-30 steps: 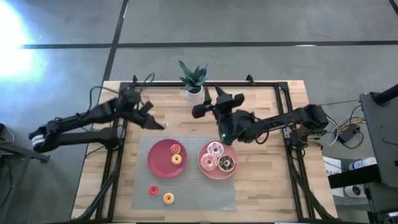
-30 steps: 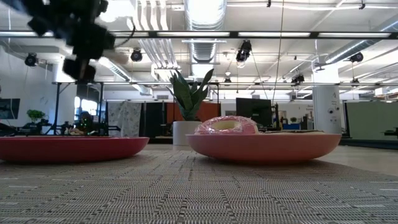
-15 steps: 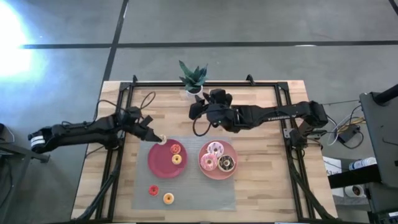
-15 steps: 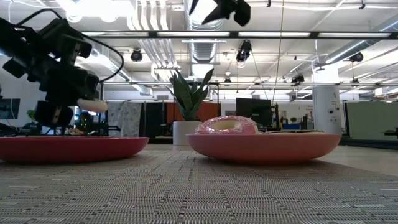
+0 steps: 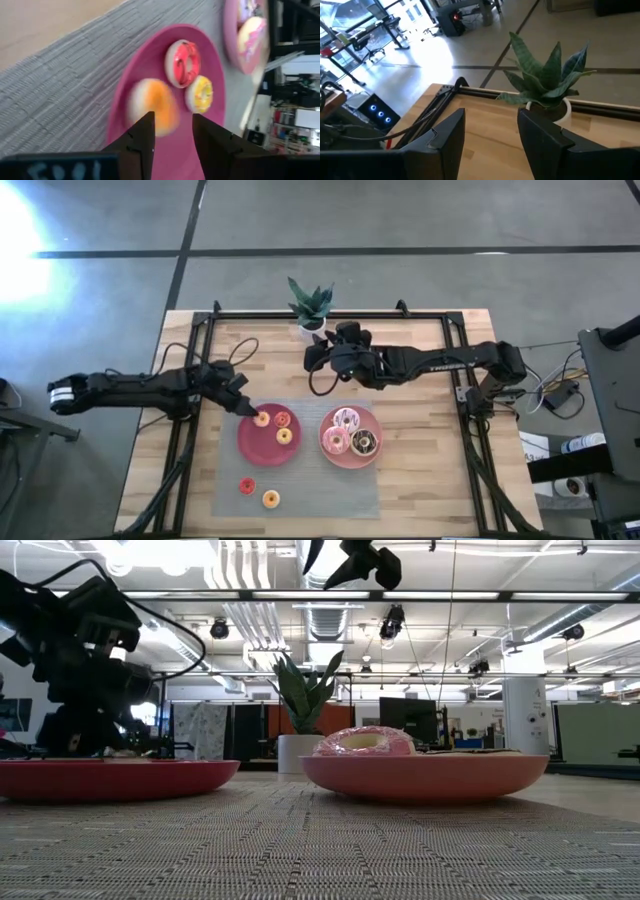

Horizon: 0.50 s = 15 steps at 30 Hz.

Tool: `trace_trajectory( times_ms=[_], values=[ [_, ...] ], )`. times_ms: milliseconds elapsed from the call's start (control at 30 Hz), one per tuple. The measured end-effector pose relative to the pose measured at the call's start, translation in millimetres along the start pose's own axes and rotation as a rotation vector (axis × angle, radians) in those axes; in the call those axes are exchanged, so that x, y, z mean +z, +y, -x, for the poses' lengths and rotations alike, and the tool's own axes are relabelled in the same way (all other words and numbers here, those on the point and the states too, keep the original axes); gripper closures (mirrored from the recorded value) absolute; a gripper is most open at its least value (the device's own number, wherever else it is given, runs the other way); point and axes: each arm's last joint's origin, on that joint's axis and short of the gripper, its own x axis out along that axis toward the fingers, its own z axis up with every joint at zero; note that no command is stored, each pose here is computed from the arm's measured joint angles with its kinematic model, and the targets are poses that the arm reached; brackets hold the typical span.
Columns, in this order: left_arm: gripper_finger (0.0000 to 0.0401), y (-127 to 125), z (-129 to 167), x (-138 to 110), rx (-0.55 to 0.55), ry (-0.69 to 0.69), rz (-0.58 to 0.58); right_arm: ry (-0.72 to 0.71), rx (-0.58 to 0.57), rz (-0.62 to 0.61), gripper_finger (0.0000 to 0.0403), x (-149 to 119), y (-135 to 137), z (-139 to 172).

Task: Pick & Place donuts
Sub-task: Put the small white donut on the dark pink plate

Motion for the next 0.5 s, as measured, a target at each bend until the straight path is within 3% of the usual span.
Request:
trace_trajectory(
  times_ms=[300,400,500],
  values=[
    [0.0295,0.5,-4.9,1.0,0.059,0.002,0.005,0.001,0.0,0.0,0.0232,0.2,-0.2,-0.3],
    [0.0295,-8.6,-4.4,2.5,0.04,0.004,-0.039,0.001,-0.001,0.0,0.0232,0.4,-0.4,-0.6],
    [0.0295,-18.2,-4.2,1.9,0.106,-0.007,-0.136,0.001,-0.001,0.005,0.0232,0.3,-0.4,-0.6]
  ],
)
